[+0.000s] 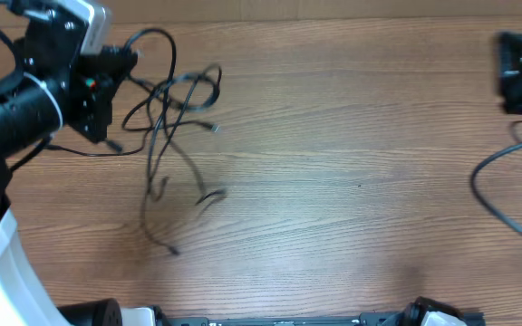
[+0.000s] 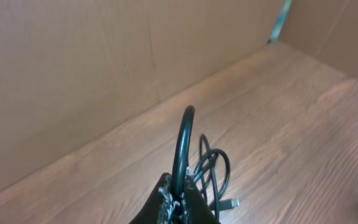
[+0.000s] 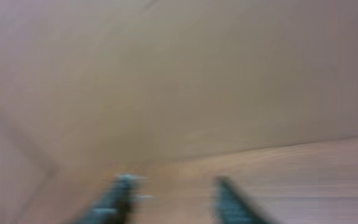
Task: Untangle cables
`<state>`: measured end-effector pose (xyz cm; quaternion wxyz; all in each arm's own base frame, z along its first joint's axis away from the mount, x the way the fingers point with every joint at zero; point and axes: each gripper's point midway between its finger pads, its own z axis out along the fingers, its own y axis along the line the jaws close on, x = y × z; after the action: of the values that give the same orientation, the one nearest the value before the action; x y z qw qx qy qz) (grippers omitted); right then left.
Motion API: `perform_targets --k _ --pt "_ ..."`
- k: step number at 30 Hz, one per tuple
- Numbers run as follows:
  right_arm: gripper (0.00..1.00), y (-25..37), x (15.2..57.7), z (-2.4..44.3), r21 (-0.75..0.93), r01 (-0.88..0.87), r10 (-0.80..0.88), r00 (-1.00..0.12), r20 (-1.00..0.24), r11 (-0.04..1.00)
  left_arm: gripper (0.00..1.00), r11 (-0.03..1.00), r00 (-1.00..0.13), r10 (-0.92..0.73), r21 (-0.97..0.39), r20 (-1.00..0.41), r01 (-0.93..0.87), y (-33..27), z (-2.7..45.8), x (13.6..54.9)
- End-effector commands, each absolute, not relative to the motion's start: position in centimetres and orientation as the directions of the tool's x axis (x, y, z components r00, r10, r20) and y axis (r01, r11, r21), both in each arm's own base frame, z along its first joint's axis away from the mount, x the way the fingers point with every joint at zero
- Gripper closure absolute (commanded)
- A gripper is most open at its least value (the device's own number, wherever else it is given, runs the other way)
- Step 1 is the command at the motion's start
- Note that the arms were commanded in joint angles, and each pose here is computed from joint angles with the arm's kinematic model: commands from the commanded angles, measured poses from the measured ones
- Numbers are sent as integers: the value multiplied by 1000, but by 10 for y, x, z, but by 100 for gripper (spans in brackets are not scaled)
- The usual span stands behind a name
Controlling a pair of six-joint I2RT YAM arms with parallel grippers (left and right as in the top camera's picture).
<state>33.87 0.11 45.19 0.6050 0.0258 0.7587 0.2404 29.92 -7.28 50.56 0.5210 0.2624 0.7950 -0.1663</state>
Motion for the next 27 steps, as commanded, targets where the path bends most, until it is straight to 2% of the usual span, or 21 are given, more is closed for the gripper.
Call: perform_targets --k 1,2,3,9,16,22,27 --pt "26 65 320 458 339 -483 207 -307 -929 807 96 806 -383 139 -120 -913 579 -76 502 322" --pt "15 83 315 453 313 -533 158 -316 -936 786 96 801 -398 111 -155 -910 578 -77 501 328" --pt "11 97 311 449 290 -575 116 -319 -940 765 96 786 -411 89 -189 -907 588 -82 501 333" --pt "9 181 290 416 167 -771 -126 -305 -944 615 96 625 -443 59 -313 -895 715 -120 500 335" --pt "11 230 298 345 10 -853 -419 -266 -868 521 96 544 -470 86 -354 -879 761 -158 499 320" --pt "13 247 310 314 21 -861 -477 -302 -825 509 96 515 -476 108 -360 -873 778 -172 497 312" --pt "13 248 313 327 -4 -860 -458 -267 -848 509 96 554 -492 114 -356 -863 752 -168 491 316"
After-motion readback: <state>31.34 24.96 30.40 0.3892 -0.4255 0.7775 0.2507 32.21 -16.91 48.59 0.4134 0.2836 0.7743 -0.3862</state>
